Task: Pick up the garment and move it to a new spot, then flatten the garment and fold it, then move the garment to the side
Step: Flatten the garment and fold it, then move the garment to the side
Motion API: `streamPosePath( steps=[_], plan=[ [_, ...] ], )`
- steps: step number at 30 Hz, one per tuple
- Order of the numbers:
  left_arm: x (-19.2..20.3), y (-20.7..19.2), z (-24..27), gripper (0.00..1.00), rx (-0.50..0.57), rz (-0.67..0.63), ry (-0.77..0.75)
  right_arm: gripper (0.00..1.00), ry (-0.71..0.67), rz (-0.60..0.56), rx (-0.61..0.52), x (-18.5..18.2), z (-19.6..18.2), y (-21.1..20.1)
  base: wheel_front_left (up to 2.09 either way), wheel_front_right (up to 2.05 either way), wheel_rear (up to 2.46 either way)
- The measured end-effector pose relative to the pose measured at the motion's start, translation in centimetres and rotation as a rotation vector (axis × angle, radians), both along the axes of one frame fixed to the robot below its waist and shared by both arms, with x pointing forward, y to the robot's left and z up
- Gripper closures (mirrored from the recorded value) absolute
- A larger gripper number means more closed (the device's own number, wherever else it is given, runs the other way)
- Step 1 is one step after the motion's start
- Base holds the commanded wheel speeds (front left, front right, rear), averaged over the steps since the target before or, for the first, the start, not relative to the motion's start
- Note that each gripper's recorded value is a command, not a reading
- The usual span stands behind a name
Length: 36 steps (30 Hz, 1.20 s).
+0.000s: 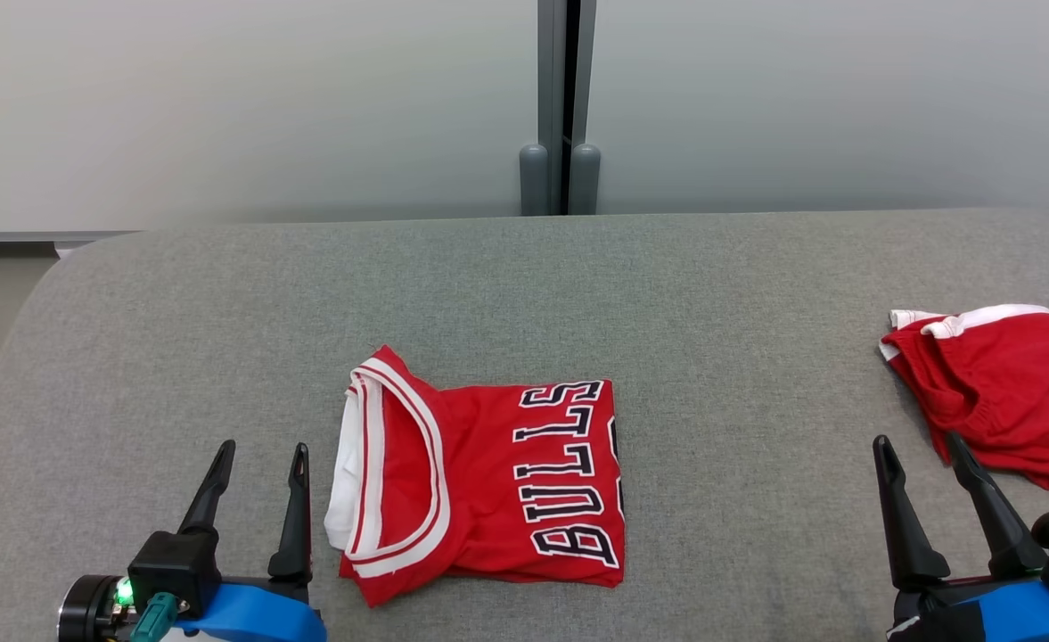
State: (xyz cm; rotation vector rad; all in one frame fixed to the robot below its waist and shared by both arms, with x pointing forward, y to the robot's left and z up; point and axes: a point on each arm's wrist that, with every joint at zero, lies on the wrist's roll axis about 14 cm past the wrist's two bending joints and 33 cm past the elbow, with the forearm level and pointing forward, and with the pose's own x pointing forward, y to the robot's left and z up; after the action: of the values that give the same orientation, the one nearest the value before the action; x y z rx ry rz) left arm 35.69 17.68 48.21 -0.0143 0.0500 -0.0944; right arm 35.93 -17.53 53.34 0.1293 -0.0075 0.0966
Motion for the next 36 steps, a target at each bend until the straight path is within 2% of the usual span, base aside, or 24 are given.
streamPosePath(
  steps=[16, 22, 29, 30, 31, 36],
  plan=[
    [0.3, 0.3, 0.1, 0.0, 0.001, 0.011, -0.005, 0.0, 0.009, 0.001, -0.011, 0.3, 0.0, 0.0, 0.0, 0.0, 0.0],
    [2.1, 0.3, 1.0, 0.0, -0.002, 0.013, -0.044, 0.0, 0.062, 0.032, -0.026, 2.1, -1.5, 0.9, 0.0, 0.0, 0.0],
    [4.5, 0.5, 1.2, 0.0, -0.004, 0.024, -0.065, 0.0, 0.172, 0.177, -0.006, 5.2, -5.7, 5.5, 0.0, 0.0, 0.0],
    [5.0, 0.8, 0.9, 0.0, 0.0, 0.036, -0.062, 0.0, 0.225, 0.239, 0.008, 5.9, -7.7, 7.6, 0.0, 0.0, 0.0],
    [5.0, 0.8, 0.9, 0.0, 0.0, 0.036, -0.062, 0.0, 0.225, 0.239, 0.008, 5.9, -7.7, 7.6, 0.0, 0.0, 0.0],
    [5.6, 1.8, 0.1, 0.0, 0.003, 0.072, -0.043, 0.0, 0.367, 0.38, 0.042, 6.6, -12.6, 12.7, 0.0, 0.0, 0.0]
  ],
)
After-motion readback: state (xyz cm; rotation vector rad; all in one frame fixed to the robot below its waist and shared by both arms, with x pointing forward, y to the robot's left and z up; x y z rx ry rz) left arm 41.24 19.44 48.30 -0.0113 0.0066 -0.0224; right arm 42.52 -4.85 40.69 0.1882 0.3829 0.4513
